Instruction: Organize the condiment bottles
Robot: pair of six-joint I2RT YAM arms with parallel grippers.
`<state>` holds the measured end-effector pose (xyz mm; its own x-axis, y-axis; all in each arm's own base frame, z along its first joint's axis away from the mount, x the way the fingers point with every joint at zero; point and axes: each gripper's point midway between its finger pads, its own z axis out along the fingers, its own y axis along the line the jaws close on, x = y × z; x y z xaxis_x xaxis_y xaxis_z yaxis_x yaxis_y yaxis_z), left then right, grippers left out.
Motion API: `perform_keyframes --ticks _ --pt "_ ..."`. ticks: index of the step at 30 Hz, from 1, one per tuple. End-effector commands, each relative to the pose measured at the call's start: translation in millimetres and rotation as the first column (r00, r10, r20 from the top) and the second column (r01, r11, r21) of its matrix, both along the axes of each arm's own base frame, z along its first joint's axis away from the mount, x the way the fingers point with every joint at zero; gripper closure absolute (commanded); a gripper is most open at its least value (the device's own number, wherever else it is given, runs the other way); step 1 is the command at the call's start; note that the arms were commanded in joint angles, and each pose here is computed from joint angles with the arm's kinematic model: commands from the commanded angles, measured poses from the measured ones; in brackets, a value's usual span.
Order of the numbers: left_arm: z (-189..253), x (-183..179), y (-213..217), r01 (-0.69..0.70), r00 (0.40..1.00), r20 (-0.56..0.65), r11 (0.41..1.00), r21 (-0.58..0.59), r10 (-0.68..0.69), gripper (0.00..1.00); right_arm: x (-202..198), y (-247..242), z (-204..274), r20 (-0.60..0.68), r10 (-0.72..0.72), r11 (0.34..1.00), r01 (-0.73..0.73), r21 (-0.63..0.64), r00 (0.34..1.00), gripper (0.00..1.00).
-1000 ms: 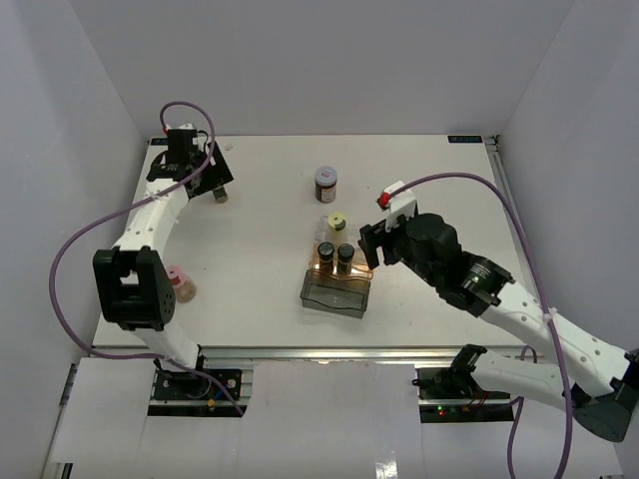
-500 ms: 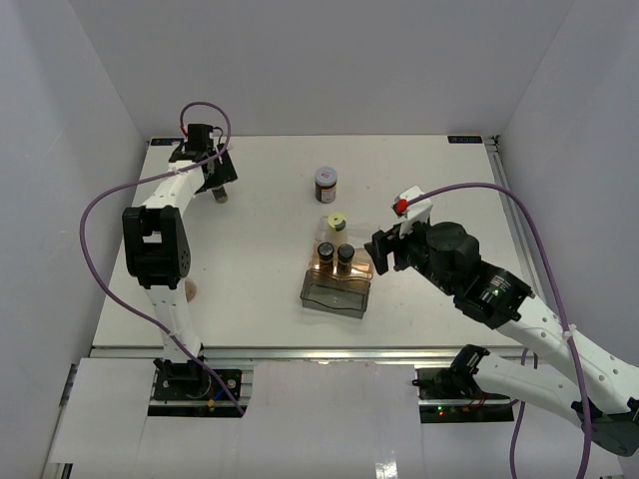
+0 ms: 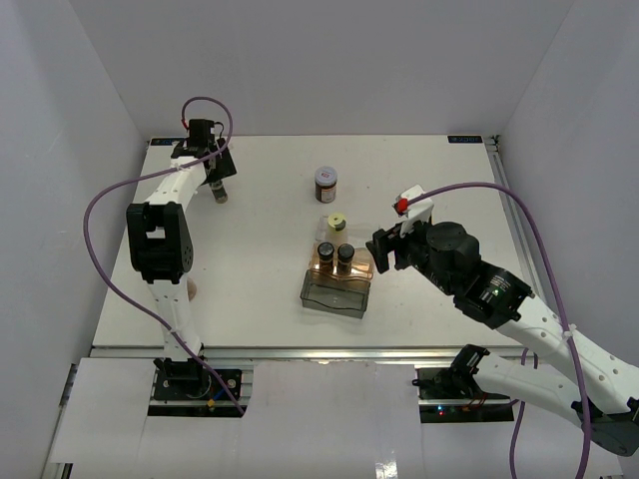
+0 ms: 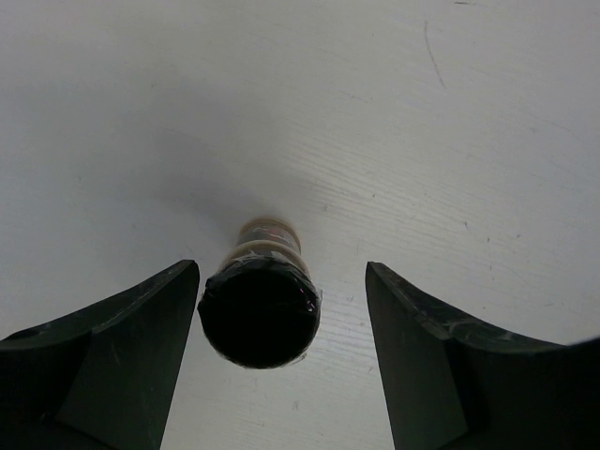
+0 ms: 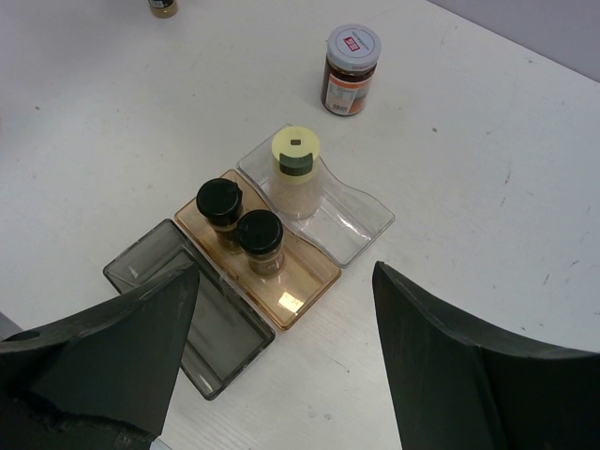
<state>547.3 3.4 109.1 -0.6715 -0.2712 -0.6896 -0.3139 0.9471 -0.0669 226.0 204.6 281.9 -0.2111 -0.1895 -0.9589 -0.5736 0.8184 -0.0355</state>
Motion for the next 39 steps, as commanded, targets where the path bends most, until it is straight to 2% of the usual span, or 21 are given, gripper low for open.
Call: perform_keyframes --ticks 1,5,11,14,18,22,26,32,39 --pt "21.2 4.1 1.7 -0.014 0.999 0.039 1.000 -0.004 0.014 0.18 4.8 -3.7 10.1 0.045 -0.030 0.999 0.029 0.031 0.999 0.19" --pt "18.3 2.4 1.1 -0.011 0.999 0.031 1.000 -0.006 0.011 0.19 4.9 -4.6 8.9 0.044 -0.035 0.999 0.033 0.031 0.998 0.19" --pt "14.6 -1.2 3.4 -0.016 1.000 0.015 1.000 0.006 0.016 0.33 4.1 -6.5 10.2 0.052 -0.039 0.998 0.037 0.041 0.998 0.19" --pt "14.2 -4.1 2.1 -0.011 1.000 0.011 1.000 -0.001 0.011 0.48 4.2 -5.8 9.4 0.052 -0.037 0.998 0.035 0.044 0.998 0.19" --pt "18.8 -12.3 -2.4 0.007 1.000 0.002 1.000 -0.019 -0.007 0.78 6.0 -4.6 7.0 0.051 -0.041 0.999 0.039 0.038 0.998 0.19" --pt "21.1 -26.7 -8.3 0.035 0.999 -0.019 0.999 -0.039 -0.035 0.99 8.5 -3.9 3.1 0.045 -0.048 0.999 0.046 0.027 0.998 0.19" --pt "32.1 -48.6 -20.3 0.071 0.997 -0.020 0.995 -0.067 -0.072 1.00 10.3 -4.6 1.6 0.042 -0.058 0.998 0.058 0.019 0.997 0.19" --pt "39.2 -96.7 -73.8 0.179 0.982 -0.058 0.982 -0.065 -0.182 1.00 10.6 -6.1 3.2 0.037 -0.069 0.997 0.068 0.022 0.997 0.19" --pt "52.7 -160.3 -117.3 0.261 0.962 -0.070 0.963 -0.060 -0.265 1.00 8.1 -6.1 -2.6 0.008 -0.067 0.998 0.067 0.018 0.998 0.19"
